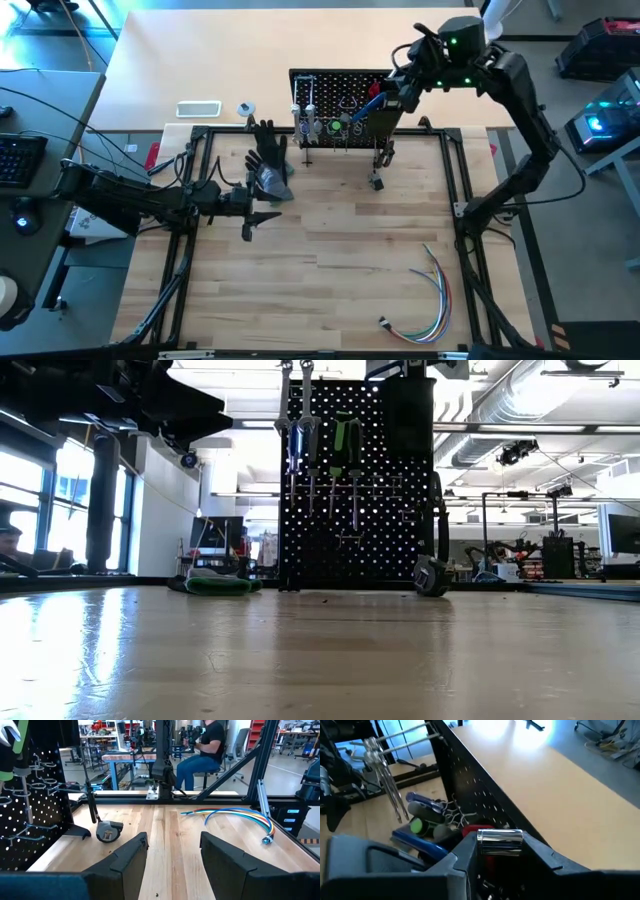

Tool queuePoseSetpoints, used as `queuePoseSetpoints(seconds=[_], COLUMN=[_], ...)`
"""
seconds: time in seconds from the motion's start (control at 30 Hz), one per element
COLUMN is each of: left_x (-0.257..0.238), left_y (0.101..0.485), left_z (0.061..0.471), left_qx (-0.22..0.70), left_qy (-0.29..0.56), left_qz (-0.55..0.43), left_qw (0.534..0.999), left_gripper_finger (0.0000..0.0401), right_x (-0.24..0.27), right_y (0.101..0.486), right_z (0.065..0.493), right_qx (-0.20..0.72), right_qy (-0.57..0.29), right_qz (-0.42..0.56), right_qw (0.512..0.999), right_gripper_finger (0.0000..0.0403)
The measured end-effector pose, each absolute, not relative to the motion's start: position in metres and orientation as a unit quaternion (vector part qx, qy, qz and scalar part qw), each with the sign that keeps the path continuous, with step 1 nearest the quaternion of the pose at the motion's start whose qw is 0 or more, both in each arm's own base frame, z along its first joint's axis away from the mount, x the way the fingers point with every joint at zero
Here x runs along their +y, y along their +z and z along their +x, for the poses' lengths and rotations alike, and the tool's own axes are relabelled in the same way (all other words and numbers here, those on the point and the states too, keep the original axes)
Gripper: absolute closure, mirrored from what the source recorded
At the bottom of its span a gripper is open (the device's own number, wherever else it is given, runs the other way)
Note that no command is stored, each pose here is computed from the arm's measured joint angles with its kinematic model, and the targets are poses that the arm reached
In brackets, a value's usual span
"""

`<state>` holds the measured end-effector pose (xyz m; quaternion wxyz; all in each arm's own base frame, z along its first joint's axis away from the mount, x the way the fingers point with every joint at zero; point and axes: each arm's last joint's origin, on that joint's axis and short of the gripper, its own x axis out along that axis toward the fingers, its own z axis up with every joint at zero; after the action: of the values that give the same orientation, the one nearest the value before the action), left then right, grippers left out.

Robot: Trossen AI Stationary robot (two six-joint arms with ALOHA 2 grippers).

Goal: Hang tools onto peg board
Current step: Put the silver socket into the black bin on the pegboard

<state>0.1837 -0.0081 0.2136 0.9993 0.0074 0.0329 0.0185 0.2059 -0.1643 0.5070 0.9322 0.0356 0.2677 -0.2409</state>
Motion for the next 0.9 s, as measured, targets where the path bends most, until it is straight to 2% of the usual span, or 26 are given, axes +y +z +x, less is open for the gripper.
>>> queuePoseSetpoints(seconds=[0.17,0.37,0.9], left_x=[-0.0081,-0.0081,-0.0082], left_y=[0.2136,0.2136,0.2135], left_z=[0.1837,0.1837,0.1836], left_qx=[0.033,0.033,0.034], left_qy=[0.019,0.019,0.018], left_qz=[0.008,0.008,0.005], left_qw=[0.999,0.999,0.999], left_gripper_finger=[0.0224,0.0224,0.0224], right_x=[-0.1646,-0.1651,-0.1630], right_y=[0.5047,0.5023,0.5042], right_z=[0.2033,0.2029,0.2020], right_qx=[0.279,0.288,0.285], right_qy=[-0.234,-0.226,-0.217], right_qz=[0.045,0.052,0.036], right_qw=[0.930,0.929,0.933], right_gripper_finger=[0.0302,0.0279,0.0272])
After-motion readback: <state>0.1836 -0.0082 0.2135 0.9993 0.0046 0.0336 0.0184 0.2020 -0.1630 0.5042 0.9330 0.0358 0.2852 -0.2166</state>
